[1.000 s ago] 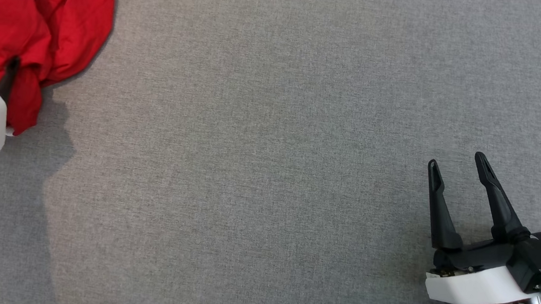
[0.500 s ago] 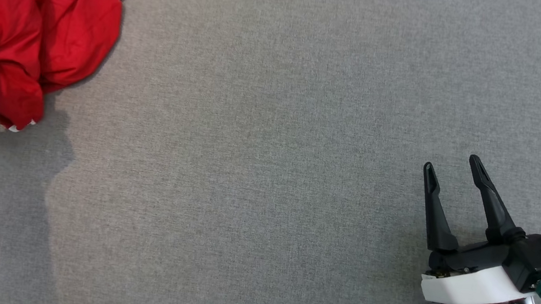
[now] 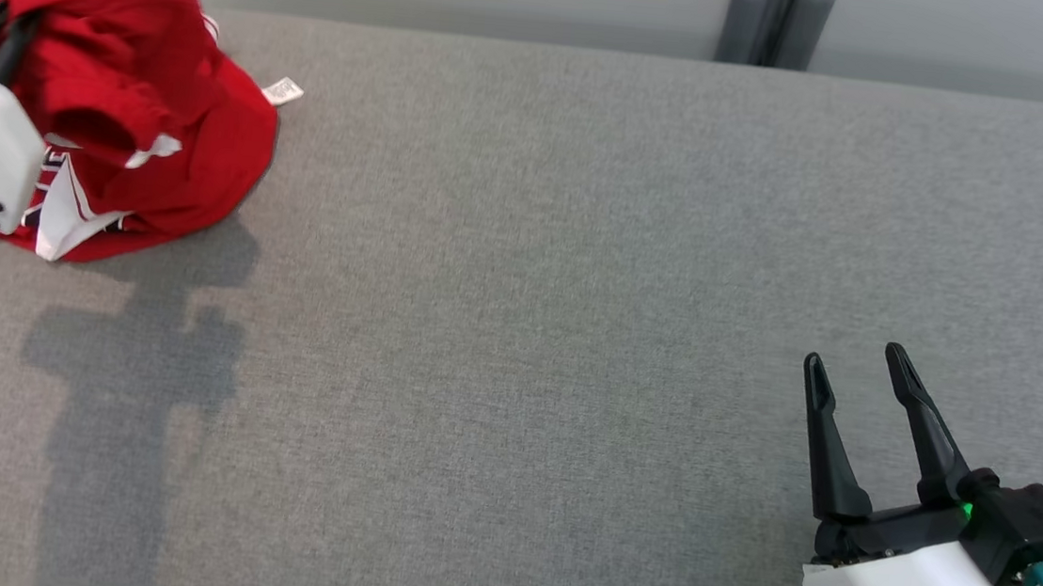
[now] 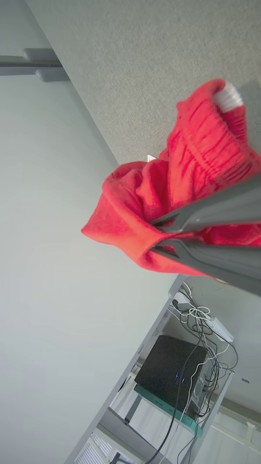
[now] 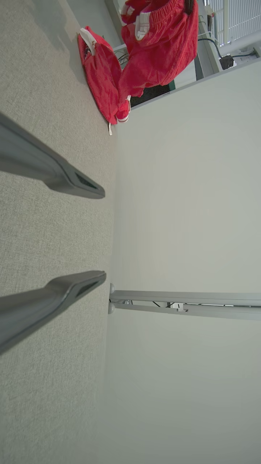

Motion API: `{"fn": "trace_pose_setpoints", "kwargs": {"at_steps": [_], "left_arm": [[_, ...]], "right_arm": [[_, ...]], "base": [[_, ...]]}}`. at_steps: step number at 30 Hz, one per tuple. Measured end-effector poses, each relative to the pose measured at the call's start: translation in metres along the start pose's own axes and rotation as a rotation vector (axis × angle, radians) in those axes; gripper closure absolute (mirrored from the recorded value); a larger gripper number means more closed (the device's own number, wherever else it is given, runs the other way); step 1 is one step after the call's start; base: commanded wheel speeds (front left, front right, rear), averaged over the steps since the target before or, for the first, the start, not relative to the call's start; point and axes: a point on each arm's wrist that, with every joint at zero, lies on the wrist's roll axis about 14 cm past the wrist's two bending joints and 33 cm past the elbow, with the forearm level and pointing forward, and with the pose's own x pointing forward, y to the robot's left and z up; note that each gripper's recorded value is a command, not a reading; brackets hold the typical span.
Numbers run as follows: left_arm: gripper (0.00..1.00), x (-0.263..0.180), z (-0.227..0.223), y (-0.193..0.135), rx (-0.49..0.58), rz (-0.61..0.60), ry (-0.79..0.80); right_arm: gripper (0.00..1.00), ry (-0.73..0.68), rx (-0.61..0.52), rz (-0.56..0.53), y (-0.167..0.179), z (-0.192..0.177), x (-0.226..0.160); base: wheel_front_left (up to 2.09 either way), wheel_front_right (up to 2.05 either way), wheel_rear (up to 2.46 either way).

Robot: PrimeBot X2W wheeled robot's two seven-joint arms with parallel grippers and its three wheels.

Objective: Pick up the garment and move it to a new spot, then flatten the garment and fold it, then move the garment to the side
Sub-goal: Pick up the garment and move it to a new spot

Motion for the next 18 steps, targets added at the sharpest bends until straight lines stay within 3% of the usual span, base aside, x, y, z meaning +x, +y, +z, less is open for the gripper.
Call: {"fn": "trace_pose_setpoints", "kwargs": {"at_steps": [9,18], "left_arm": [[1.00,-0.014,0.114,-0.057,0.103,-0.157,-0.288],[1.00,-0.033,0.202,-0.170,0.106,-0.418,-0.565]], "right_arm": [[0.00,-0.061,-0.003,-0.066,-0.011,0.030,-0.032],[0.00,-0.102,-0.034,-0.196,-0.044,0.050,-0.071]], "base": [[0.00,0.00,0.00],[0.00,0.00,0.00]]}}
